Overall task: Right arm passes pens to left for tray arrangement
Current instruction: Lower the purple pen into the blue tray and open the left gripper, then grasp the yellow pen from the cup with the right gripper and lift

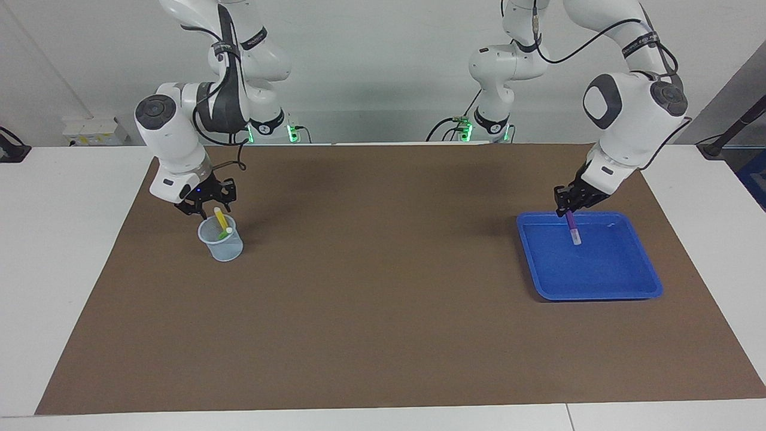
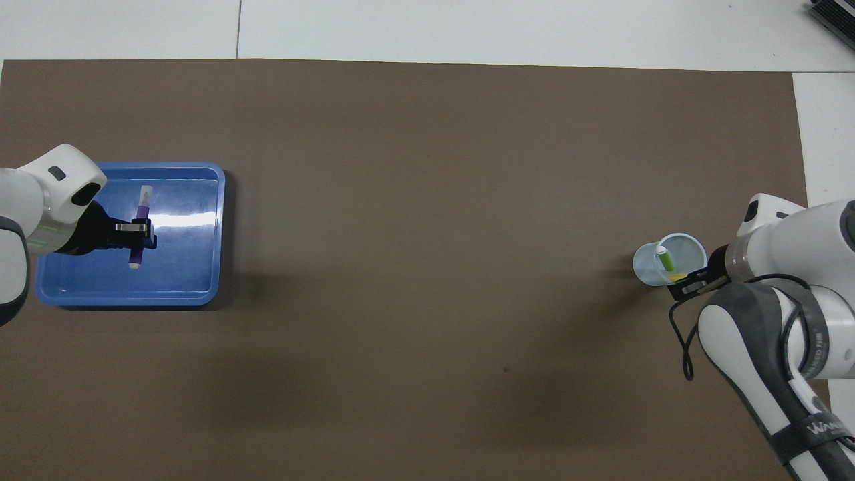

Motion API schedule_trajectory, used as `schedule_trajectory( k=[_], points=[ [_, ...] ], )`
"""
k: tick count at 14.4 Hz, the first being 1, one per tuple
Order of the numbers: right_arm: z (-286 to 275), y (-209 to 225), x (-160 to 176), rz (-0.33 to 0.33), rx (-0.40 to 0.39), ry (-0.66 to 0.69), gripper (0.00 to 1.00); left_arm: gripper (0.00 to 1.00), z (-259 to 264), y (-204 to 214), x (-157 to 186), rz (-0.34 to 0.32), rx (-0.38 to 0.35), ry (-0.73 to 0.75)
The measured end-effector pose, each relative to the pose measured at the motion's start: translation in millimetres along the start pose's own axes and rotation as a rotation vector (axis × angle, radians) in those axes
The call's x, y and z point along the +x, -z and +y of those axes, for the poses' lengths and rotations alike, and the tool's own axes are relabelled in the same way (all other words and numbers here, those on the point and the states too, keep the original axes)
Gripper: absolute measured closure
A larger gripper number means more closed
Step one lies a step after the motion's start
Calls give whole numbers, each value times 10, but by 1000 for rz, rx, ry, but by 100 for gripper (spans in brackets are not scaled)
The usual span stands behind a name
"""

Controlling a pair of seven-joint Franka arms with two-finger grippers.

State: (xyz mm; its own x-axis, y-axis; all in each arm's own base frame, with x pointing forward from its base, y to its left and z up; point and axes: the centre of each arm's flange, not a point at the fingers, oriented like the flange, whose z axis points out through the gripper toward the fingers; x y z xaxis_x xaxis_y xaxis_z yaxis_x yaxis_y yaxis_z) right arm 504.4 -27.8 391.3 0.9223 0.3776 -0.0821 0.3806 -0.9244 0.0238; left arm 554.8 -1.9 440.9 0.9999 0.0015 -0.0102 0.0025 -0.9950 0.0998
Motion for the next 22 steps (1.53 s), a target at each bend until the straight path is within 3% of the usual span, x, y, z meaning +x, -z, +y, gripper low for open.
schedule_trajectory(
  k=[4, 5, 7, 8, 17, 22],
  points=[
    [0, 0, 1, 0, 0, -1, 59, 81, -26, -181, 96, 17, 4, 3],
    [0, -1, 1, 0, 0, -1, 60, 81, -33, -239, 123, 20, 4, 4],
    [3, 6, 5, 2, -1, -1, 79, 81, -47, -345, 168, 23, 6, 5],
    [7, 19, 12, 4, -2, -1, 83, 81, -56, -405, 192, 25, 6, 7],
    [59, 156, 73, -1, 0, -6, 83, 81, -117, -1094, 196, -32, 10, 9],
    [-6, 976, 185, -50, 45, 2, 83, 81, -119, -1382, 124, -48, 13, 6]
  ],
)
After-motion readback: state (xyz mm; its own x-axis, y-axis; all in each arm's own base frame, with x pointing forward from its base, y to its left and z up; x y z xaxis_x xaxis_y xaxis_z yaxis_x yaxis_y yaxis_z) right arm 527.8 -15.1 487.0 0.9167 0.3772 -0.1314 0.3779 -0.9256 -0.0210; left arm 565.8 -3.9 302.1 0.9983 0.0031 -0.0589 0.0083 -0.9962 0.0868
